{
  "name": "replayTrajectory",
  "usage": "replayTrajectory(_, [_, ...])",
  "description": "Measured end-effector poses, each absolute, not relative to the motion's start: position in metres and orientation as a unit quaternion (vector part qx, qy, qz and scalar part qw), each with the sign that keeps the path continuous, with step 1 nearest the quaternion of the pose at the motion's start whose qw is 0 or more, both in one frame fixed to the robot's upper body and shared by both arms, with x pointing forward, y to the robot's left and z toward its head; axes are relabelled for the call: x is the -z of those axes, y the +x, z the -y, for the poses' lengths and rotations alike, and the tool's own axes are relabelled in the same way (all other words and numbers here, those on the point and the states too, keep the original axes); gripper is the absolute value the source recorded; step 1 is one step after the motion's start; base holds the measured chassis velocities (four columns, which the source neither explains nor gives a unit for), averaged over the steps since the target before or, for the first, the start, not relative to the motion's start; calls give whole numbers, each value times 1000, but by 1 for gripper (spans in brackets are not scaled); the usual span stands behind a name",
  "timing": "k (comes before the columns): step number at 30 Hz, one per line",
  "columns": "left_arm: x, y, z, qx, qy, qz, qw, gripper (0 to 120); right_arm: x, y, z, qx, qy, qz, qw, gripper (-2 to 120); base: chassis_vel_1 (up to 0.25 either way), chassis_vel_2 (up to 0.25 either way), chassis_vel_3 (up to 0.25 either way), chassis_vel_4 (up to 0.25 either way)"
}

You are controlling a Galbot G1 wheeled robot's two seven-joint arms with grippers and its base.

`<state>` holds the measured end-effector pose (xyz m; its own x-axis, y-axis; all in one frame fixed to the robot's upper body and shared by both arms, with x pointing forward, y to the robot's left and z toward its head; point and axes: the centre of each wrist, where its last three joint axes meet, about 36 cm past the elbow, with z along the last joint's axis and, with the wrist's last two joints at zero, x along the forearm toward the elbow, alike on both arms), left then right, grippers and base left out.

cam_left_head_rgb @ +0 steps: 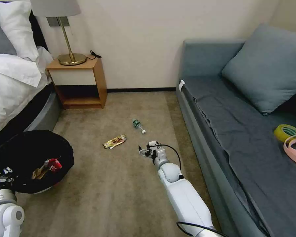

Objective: Pick up the trash bin, then pick up the garbage on the floor and place it into the trash bin.

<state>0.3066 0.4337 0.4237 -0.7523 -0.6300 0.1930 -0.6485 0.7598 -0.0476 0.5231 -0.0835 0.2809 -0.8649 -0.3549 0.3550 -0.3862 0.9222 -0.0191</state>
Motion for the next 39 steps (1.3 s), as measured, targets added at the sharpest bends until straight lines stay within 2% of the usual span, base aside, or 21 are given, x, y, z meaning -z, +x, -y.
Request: replayTrajectory(39, [-415, 310, -425, -51, 330, 938, 88, 4, -270, 526, 92, -36, 187, 963, 190, 100, -43, 94, 44, -92])
